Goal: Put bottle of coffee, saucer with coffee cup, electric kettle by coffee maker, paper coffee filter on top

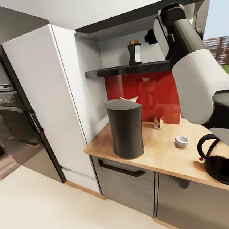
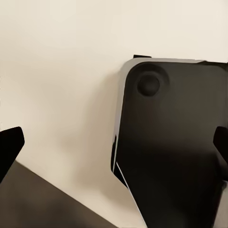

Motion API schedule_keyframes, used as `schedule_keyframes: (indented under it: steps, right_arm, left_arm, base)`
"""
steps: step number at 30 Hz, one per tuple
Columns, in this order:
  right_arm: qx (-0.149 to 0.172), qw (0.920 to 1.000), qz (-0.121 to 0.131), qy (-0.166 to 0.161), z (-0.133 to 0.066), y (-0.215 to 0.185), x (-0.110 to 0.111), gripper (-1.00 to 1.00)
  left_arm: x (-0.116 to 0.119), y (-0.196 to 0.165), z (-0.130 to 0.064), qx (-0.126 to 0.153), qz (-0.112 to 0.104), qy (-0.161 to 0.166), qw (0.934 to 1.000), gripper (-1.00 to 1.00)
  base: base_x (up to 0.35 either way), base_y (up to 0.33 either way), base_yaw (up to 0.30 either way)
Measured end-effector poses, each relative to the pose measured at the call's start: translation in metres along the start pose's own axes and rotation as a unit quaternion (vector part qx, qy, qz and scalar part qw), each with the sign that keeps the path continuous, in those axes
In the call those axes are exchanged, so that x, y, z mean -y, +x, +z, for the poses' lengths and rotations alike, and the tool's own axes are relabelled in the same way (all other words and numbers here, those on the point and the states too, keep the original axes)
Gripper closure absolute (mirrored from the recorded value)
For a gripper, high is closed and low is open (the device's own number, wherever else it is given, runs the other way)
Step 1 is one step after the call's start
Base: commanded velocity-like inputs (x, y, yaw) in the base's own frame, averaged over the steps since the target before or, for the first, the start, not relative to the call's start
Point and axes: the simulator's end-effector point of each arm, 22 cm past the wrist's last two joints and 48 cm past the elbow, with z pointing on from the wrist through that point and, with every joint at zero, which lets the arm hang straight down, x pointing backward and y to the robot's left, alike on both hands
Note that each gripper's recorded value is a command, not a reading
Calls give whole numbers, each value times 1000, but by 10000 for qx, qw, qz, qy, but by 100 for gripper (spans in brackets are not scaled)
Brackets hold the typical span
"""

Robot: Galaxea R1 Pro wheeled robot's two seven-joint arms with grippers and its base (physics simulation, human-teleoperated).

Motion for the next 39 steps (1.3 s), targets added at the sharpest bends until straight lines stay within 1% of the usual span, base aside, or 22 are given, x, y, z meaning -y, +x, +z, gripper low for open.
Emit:
schedule_keyframes:
  steps: [7,11,16,25,32,33,34,37,39]
  right_arm:
    - [21,10000,-17,-2,-2,-2,-2,-100]
    - [52,10000,-66,-22,-5,-4,-9,-100]
    - [58,9999,-76,-29,-5,-4,-11,-100]
    - [43,10000,-76,-36,-5,-3,-11,-100]
    - [-3,10000,-84,-39,-3,1,-11,-100]
    - [-34,9999,-82,-49,1,6,-13,-100]
    - [-16,10000,-87,-40,-3,4,-11,-100]
    - [-20,10000,-87,-33,-1,5,-11,-100]
    - [3,10000,-86,-13,-4,3,-9,-100]
  left_arm:
    - [-3,-2,0,22,2,-19,10000,-100]
    - [-3,-2,0,22,-6,-23,10000,-100]
    - [-1,-2,0,19,-9,-18,10000,-100]
    - [-2,0,0,1,0,-22,10000,-100]
    - [-1,2,0,-15,4,-9,10000,-100]
    - [0,2,0,-31,5,-4,10000,-100]
    - [0,2,0,-16,2,-2,10000,-100]
    - [1,3,0,-26,4,0,10000,-100]
    - [0,3,-1,-26,2,-6,10000,-100]
  base:
    - [64,36,0]
    - [196,194,0]
    - [255,129,0]
    - [59,15,0]
    - [229,0,0]
    - [53,0,0]
    - [34,0,0]
    - [28,0,0]
    - [289,0,0]
